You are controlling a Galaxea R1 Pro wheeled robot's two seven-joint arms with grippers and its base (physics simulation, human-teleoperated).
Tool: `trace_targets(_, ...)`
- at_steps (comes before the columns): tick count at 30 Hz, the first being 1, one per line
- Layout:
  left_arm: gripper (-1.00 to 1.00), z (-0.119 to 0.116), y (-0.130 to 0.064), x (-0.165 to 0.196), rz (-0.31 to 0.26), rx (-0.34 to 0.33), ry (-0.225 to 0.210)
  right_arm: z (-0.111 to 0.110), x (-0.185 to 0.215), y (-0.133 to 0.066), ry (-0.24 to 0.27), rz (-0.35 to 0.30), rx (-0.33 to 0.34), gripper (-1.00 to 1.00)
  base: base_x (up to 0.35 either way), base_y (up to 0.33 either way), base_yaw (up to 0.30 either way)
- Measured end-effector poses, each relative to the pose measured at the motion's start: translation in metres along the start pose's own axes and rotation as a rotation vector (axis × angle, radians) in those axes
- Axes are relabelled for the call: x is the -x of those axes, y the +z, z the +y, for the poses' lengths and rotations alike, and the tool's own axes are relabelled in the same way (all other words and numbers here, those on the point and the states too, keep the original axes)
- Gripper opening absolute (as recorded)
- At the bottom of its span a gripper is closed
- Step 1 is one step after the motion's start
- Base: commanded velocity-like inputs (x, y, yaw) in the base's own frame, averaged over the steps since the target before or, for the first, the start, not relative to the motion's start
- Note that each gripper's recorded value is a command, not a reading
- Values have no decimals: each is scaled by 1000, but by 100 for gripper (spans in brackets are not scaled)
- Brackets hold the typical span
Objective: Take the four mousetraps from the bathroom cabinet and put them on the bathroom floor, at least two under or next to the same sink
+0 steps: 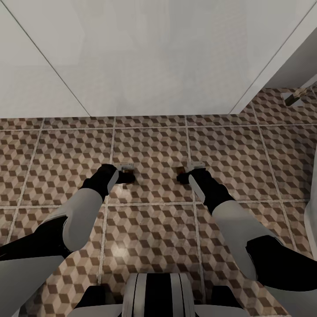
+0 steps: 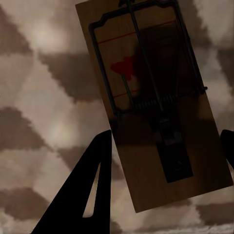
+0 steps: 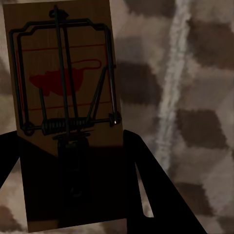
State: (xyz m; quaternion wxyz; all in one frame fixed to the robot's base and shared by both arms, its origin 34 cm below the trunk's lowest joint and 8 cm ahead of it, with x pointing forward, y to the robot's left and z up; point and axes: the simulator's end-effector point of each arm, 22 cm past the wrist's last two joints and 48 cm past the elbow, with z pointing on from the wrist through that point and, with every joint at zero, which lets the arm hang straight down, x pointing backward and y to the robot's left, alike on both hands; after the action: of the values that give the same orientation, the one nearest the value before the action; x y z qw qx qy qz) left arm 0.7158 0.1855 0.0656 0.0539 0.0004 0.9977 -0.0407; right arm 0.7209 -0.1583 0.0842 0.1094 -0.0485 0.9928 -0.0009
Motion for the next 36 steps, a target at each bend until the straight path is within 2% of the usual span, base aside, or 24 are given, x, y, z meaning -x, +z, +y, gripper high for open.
trace_targets(4,-100,1,1,1,-14,1,1,0,-2,1,-1,3,-1,-100,0,0,0)
trace_targets(7,-100,4,2,6,-48,4,3,-1,-2,2,1,-4,-3,-100,0,0,0)
trace_targets(10,-100,8,6,1,-49,7,6,0,-4,6,-6,-18,-6,-100,0,0,0)
trace_targets(16,-100,15,9,-5,-42,4,5,9,-4,9,-79,-55,-13,-100,0,0,0)
trace_targets(20,-100,19,9,-4,-47,-16,2,11,-4,9,-91,-61,-14,-100,0,0,0)
trace_targets(26,-100,21,9,4,-88,-27,6,11,-1,9,-93,-74,-15,-100,0,0,0)
trace_targets(36,-100,23,8,8,-103,-27,6,10,2,9,-87,-87,-14,-100,0,0,0)
